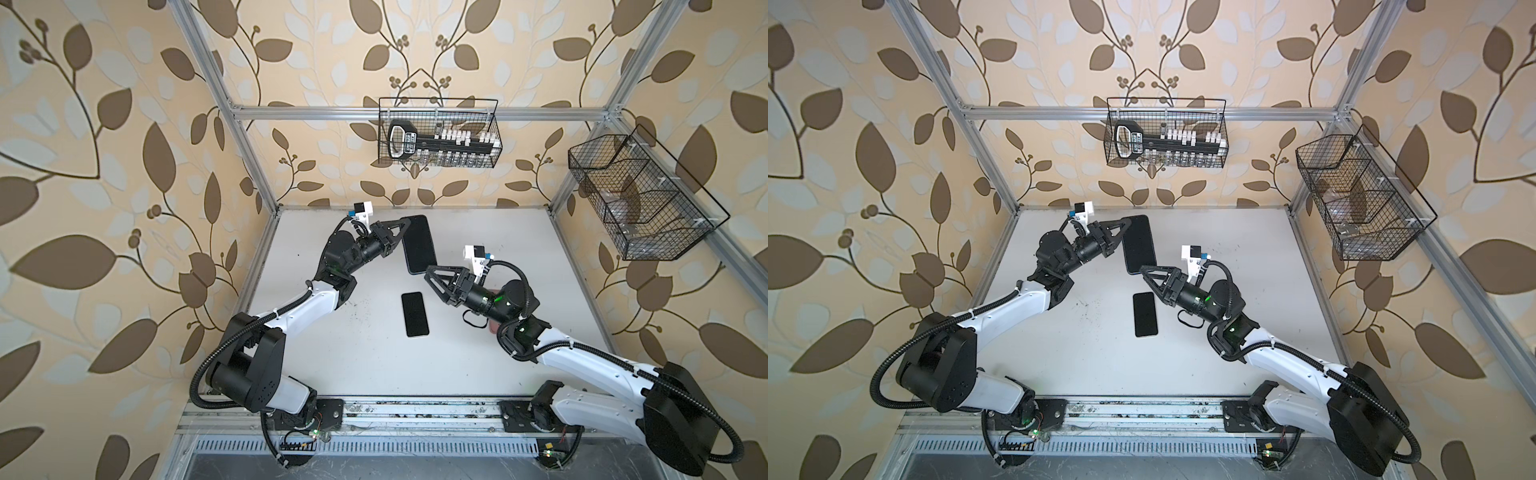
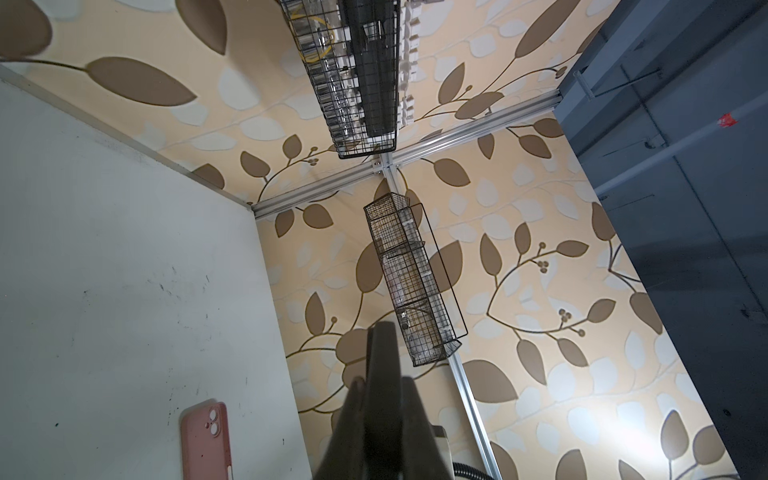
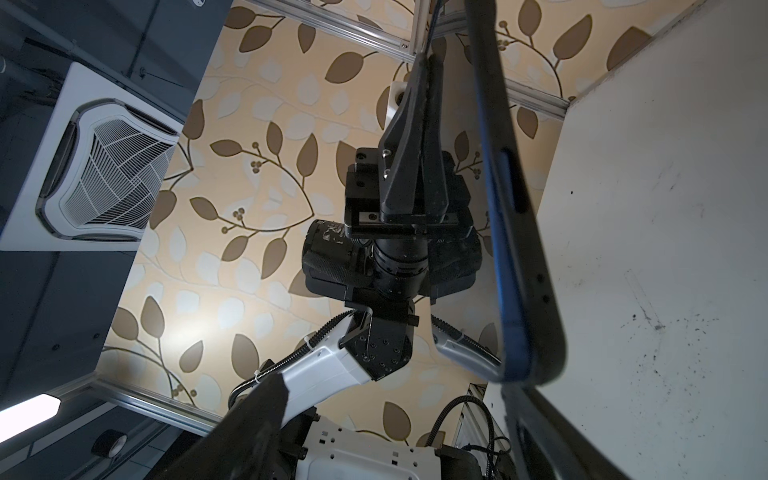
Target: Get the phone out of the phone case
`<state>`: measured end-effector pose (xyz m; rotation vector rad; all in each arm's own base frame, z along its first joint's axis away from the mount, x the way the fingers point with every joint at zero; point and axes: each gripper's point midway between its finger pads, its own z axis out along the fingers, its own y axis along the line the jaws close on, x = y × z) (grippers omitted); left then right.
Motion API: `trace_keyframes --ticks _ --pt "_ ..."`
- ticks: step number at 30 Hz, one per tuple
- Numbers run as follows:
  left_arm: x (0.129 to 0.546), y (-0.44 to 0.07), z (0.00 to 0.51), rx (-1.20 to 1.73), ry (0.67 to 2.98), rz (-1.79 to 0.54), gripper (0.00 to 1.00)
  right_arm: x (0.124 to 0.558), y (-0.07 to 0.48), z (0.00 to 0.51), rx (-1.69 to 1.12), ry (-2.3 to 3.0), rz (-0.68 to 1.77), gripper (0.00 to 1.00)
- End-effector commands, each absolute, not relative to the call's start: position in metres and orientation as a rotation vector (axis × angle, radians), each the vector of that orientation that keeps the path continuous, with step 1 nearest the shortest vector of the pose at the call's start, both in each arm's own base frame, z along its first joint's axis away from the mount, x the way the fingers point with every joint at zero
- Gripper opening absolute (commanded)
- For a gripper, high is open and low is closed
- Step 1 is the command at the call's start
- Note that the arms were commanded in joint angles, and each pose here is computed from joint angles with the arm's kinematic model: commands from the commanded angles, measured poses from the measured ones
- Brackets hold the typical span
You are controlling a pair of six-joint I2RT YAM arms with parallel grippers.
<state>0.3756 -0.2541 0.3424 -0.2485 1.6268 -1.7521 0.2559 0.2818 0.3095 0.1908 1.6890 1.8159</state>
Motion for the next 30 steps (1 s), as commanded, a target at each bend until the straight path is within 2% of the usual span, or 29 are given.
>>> trace_keyframes --ticks 1,24,30 --pt "0.369 -0.259 0.382 -0.134 1.504 -1.791 0.0 0.251 0.28 0.338 0.149 1.61 1.85 0.82" --pt "0.36 -0.256 0.384 -0.17 1.467 -1.858 0.0 0.259 0.28 0.331 0.156 1.623 1.83 0.82" --pt "0.344 -0.253 0.399 -0.159 1.414 -1.891 0.0 0.263 0.279 0.33 0.164 1.623 1.828 0.82"
